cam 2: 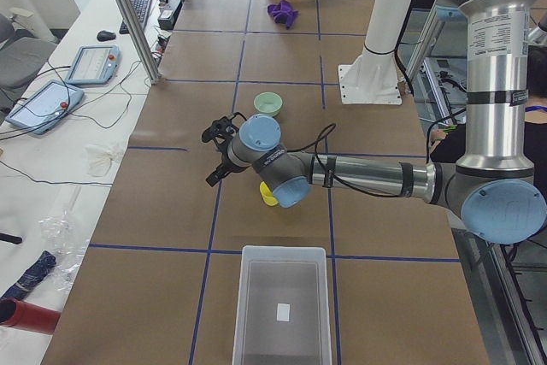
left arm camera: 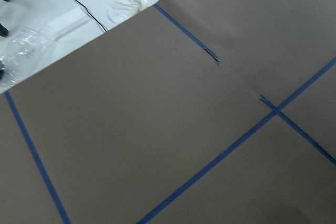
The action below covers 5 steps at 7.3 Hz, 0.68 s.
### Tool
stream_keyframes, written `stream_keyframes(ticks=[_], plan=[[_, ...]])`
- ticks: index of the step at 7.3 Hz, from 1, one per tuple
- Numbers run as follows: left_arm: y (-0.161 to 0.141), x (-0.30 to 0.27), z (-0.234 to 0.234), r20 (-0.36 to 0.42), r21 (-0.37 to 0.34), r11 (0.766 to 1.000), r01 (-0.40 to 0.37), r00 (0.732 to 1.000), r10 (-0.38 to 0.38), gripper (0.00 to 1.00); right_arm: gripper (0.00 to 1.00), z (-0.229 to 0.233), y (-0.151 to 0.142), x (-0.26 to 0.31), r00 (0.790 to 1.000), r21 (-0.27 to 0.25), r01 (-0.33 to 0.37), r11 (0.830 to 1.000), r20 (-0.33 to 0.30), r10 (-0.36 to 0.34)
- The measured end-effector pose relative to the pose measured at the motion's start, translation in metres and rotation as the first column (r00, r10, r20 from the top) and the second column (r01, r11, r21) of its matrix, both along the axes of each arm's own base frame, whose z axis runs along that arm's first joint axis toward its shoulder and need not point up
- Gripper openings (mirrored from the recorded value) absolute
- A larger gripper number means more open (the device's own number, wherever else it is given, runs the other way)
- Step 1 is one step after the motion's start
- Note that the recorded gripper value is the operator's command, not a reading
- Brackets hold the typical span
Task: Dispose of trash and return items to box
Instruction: 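Move the left gripper toward the yellow cup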
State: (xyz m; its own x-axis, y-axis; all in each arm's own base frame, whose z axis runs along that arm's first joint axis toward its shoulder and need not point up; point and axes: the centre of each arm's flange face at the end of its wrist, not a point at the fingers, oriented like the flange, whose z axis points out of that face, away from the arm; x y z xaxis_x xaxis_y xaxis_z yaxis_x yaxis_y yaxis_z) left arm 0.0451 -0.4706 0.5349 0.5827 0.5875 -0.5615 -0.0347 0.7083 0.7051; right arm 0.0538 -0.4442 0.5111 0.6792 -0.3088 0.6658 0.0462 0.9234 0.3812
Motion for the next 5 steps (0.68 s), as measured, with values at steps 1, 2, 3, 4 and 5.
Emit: stream_keyframes(ticks=[1,2,3,4,5], plan=[[0.009,0.023,0.012,0.012,-0.064,0.998,0.018,1.0,-0.017,0.91,1.0,0.002,0.001,-0.001,1.0,-0.001,0.002,1.0,0.0,-0.002],[0.016,0.044,0.024,0.047,-0.119,0.991,0.065,0.997,-0.06,0.73,1.0,0.004,0.002,-0.002,1.0,-0.004,0.003,1.0,-0.002,-0.003],[0.025,0.063,0.035,0.069,-0.179,0.978,0.105,0.993,-0.093,0.63,1.0,0.005,0.002,-0.002,1.0,-0.006,0.002,1.0,-0.004,-0.002],[0.035,0.076,0.045,0.08,-0.231,0.964,0.129,0.99,-0.114,0.61,1.0,0.006,0.003,-0.002,1.0,-0.008,0.003,1.0,-0.005,-0.003],[0.043,0.081,0.052,0.086,-0.258,0.956,0.136,0.989,-0.118,0.61,1.0,0.007,0.003,-0.002,1.0,-0.009,0.003,1.0,-0.005,-0.003]])
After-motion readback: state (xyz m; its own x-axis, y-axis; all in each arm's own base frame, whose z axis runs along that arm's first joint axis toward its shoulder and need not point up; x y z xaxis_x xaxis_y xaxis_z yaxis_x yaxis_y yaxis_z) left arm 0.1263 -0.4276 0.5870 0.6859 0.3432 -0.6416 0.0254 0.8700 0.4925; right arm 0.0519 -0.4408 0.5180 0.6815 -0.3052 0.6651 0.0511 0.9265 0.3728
